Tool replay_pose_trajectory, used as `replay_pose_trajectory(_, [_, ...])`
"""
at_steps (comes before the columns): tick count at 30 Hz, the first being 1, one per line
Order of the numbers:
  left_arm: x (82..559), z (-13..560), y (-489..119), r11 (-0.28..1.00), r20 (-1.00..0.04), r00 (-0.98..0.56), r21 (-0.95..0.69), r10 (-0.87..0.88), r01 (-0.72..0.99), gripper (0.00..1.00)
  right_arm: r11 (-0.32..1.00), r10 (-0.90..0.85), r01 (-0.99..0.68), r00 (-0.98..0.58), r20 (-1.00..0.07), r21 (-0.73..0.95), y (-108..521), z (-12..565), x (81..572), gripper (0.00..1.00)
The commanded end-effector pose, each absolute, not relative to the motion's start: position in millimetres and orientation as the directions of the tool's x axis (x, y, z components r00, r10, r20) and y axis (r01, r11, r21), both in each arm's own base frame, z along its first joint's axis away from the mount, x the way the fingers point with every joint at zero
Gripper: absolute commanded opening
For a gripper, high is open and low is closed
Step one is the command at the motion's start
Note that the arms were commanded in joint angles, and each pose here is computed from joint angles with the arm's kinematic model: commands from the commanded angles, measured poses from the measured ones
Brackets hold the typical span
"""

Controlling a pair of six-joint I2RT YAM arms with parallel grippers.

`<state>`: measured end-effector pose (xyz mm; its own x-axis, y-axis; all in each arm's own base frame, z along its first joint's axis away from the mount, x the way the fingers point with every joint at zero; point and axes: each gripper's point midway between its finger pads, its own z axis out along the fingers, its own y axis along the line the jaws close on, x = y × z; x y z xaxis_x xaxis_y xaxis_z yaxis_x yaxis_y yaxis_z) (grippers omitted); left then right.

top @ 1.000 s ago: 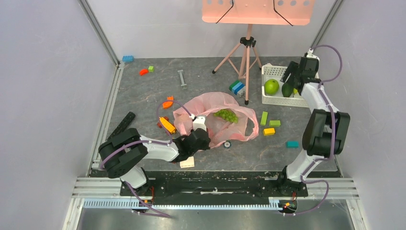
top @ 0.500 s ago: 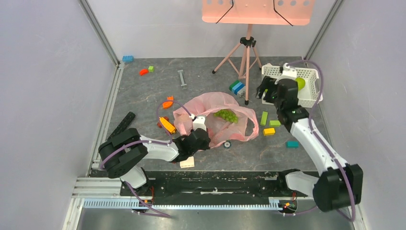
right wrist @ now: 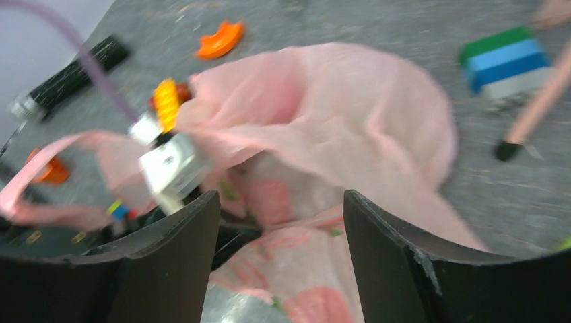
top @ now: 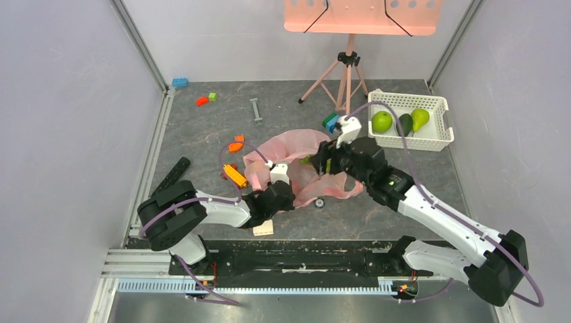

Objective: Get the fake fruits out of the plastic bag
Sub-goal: Adjust the plastic bag at the center of the board.

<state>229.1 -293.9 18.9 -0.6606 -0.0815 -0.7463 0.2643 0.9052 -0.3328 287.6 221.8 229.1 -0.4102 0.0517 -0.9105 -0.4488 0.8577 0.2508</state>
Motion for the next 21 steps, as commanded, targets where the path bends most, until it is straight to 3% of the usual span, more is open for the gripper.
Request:
replay_pose_trajectory(1, [235,29,-289,0.907,-0.766,-0.631,-0.345,-0.124,0.241,0.05,0.783,-0.036,-0.583,-0.394,-0.918,0.22,264,228,257,0.67])
replay_pose_trajectory(10, [238,38,-277,0.919,-0.789,-0.599,-0.325,-0.135,0.221,0.05,0.818,-0.082,-0.534,-0.475,-0.876,0.213,283,175,246,0.46])
replay_pose_trajectory(14, [237,48,-264,0.923,-0.79,-0.584,-0.345,-0.187,0.172,0.05,0.868,-0.056,-0.449,-0.51,-0.858,0.21,271,151,250,0.47])
replay_pose_trajectory(21, [224,57,-228,0.915,-0.782,-0.555,-0.393,-0.284,0.085,0.04,0.866,-0.047,-0.443,-0.534,-0.844,0.231,273,136,248,0.49])
